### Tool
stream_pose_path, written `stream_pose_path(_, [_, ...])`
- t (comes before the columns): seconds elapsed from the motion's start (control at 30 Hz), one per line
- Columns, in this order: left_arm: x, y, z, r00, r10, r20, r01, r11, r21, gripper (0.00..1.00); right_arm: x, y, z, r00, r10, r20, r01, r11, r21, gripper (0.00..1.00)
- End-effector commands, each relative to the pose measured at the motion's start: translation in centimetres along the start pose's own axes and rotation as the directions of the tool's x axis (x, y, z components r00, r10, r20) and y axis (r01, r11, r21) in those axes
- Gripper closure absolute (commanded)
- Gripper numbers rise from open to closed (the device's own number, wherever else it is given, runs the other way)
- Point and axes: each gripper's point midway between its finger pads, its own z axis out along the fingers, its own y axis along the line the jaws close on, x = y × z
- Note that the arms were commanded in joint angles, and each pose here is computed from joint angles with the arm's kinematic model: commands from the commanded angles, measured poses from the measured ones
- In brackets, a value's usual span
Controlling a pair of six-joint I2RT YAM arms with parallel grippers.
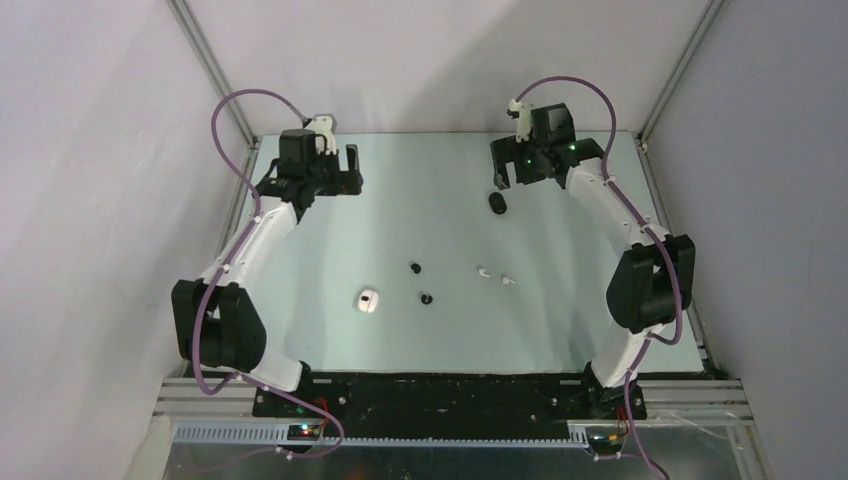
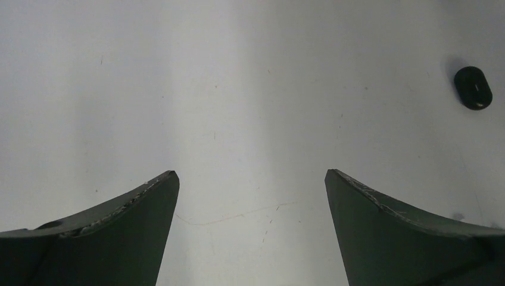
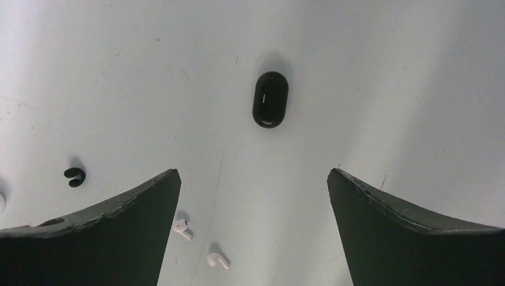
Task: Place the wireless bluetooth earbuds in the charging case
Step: Adjust the charging case at the center of the board.
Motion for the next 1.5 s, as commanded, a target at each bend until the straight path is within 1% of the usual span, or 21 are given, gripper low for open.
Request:
stream_pose_path(0.0, [0.0, 0.2, -1.5, 1.0, 0.023, -0.003, -0.023, 1.0, 0.008, 0.01, -0.4, 0.8, 0.1, 0.999, -0.037, 0.011, 0.038, 0.998, -0.046, 0.01])
stream_pose_path(0.07, [0.6, 0.6, -1.5, 0.999, 0.036, -0.024, -0.036, 0.999, 0.008, 0.01, -0.3, 1.1, 0.3, 0.991, -0.131, 0.002, 0.13, 0.988, -0.088, 0.02])
stream_pose_path(0.13, [1.0, 0.6, -1.5, 0.997, 0.059, -0.058, -0.058, 0.998, 0.026, 0.02, -0.2, 1.3, 0.6, 0.986, -0.164, -0.005, 0.163, 0.981, -0.109, 0.04])
stream_pose_path(0.17, [1.9, 0.7, -1.8, 0.993, 0.061, -0.099, -0.058, 0.998, 0.03, 0.03, -0.4, 1.3, 0.9, 0.985, -0.17, -0.006, 0.168, 0.98, -0.11, 0.05])
stream_pose_path(0.2, [2.0, 0.7, -1.9, 0.991, 0.066, -0.116, -0.062, 0.997, 0.037, 0.04, -0.6, 1.2, 0.8, 0.985, -0.17, -0.012, 0.168, 0.98, -0.105, 0.06])
stream_pose_path(0.23, [3.1, 0.8, -2.3, 0.985, 0.059, -0.164, -0.053, 0.998, 0.041, 0.05, -0.2, 1.0, 1.4, 0.986, -0.165, -0.034, 0.161, 0.982, -0.099, 0.08])
stream_pose_path(0.3, [4.5, 0.7, -2.8, 0.974, 0.047, -0.222, -0.034, 0.998, 0.059, 0.07, 0.5, 0.0, 2.3, 0.99, -0.124, -0.072, 0.122, 0.992, -0.041, 0.1])
stream_pose_path(0.33, [5.4, 0.6, -3.1, 0.968, 0.03, -0.25, -0.015, 0.998, 0.064, 0.08, 0.8, -0.8, 2.6, 0.992, -0.088, -0.085, 0.089, 0.996, 0.006, 0.12])
stream_pose_path(0.4, [6.7, 0.6, -3.6, 0.958, -0.002, -0.287, 0.02, 0.998, 0.061, 0.08, 1.9, -1.9, 3.5, 0.993, -0.026, -0.113, 0.032, 0.998, 0.049, 0.14])
stream_pose_path(0.5, [8.6, 0.4, -4.0, 0.938, -0.057, -0.341, 0.079, 0.996, 0.051, 0.09, 2.5, -1.9, 4.0, 0.992, -0.002, -0.126, 0.009, 0.999, 0.05, 0.16])
stream_pose_path(0.6, [10.4, -0.1, -4.4, 0.917, -0.101, -0.385, 0.133, 0.989, 0.057, 0.11, 3.2, -1.1, 4.1, 0.989, -0.036, -0.144, 0.038, 0.999, 0.015, 0.18])
stream_pose_path(0.7, [12.4, -0.9, -5.2, 0.879, -0.16, -0.45, 0.209, 0.976, 0.059, 0.13, 3.8, -0.7, 4.1, 0.987, -0.025, -0.162, 0.026, 1.0, 0.0, 0.19])
stream_pose_path(0.77, [14.4, -1.6, -5.8, 0.84, -0.191, -0.508, 0.259, 0.964, 0.065, 0.16, 3.9, -0.1, 4.0, 0.986, -0.023, -0.165, 0.019, 1.0, -0.022, 0.19])
stream_pose_path(0.83, [16.7, -2.2, -6.3, 0.793, -0.214, -0.57, 0.301, 0.952, 0.062, 0.19, 4.1, 0.8, 3.8, 0.986, -0.041, -0.165, 0.034, 0.999, -0.042, 0.2])
stream_pose_path(0.9, [19.7, -2.3, -6.8, 0.742, -0.215, -0.635, 0.309, 0.95, 0.039, 0.22, 4.0, 1.5, 3.1, 0.986, -0.065, -0.153, 0.057, 0.997, -0.053, 0.19])
stream_pose_path(0.97, [21.4, -2.6, -7.2, 0.707, -0.195, -0.679, 0.298, 0.954, 0.037, 0.25, 4.0, 2.2, 2.6, 0.985, -0.089, -0.146, 0.08, 0.995, -0.064, 0.19])
stream_pose_path(1.03, [22.3, -2.8, -7.4, 0.689, -0.182, -0.702, 0.301, 0.952, 0.048, 0.26, 4.1, 2.6, 2.1, 0.985, -0.11, -0.136, 0.102, 0.993, -0.064, 0.18])
stream_pose_path(1.07, [22.6, -3.0, -7.5, 0.688, -0.16, -0.708, 0.293, 0.954, 0.069, 0.26, 4.2, 2.7, 2.0, 0.984, -0.12, -0.132, 0.113, 0.992, -0.062, 0.18])
stream_pose_path(1.23, [24.5, -4.5, -8.1, 0.625, -0.031, -0.78, 0.25, 0.955, 0.163, 0.27, 5.0, 3.6, 1.3, 0.978, -0.156, -0.141, 0.147, 0.987, -0.072, 0.17])
stream_pose_path(1.33, [25.4, -5.1, -8.4, 0.601, 0.012, -0.799, 0.232, 0.954, 0.188, 0.25, 4.9, 3.8, 1.0, 0.978, -0.158, -0.138, 0.149, 0.986, -0.076, 0.16])
stream_pose_path(1.47, [25.8, -6.9, -7.9, 0.58, 0.056, -0.813, 0.214, 0.952, 0.218, 0.23, 4.7, 3.8, 1.2, 0.979, -0.154, -0.136, 0.145, 0.987, -0.073, 0.15])
